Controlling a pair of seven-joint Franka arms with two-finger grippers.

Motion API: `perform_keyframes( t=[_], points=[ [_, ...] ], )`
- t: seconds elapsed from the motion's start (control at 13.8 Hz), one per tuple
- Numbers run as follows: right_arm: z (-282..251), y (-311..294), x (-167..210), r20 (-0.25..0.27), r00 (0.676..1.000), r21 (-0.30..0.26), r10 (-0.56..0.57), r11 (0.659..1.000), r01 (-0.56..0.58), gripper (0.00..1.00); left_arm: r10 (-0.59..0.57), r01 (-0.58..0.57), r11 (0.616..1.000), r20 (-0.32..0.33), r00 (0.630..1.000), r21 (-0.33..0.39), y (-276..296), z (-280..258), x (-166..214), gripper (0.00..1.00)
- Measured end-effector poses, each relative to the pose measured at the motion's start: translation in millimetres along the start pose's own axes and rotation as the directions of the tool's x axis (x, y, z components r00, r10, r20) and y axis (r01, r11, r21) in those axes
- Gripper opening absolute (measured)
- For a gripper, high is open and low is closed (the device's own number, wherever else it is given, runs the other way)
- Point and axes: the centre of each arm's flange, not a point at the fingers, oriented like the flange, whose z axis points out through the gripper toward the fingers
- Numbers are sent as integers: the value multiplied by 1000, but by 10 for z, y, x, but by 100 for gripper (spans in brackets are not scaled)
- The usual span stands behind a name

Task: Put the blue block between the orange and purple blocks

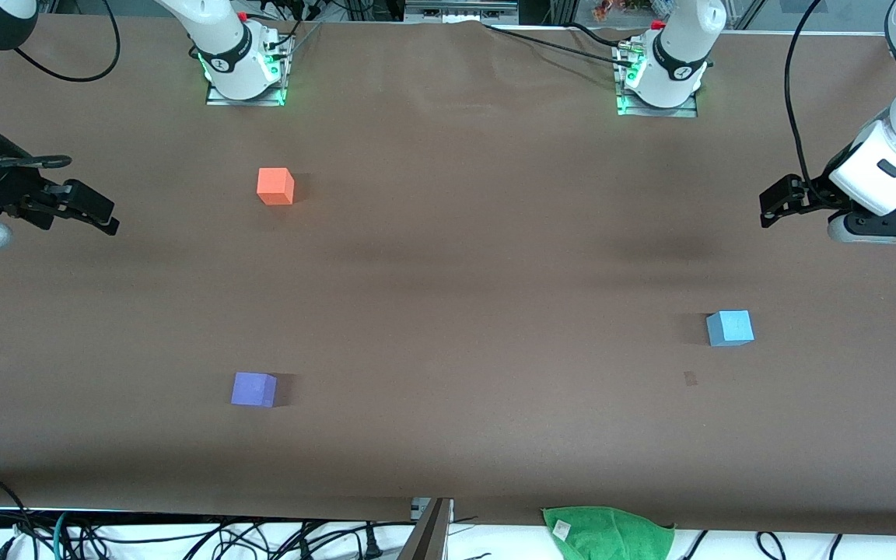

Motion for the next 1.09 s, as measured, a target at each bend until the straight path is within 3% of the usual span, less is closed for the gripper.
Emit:
perform_keyframes(
  t=[1.09],
  points=[
    [1,-13,-3,1,1000,3,-2,1000,2,100,-1,1,1000,35,999,1,0,70,-10,100]
  ],
)
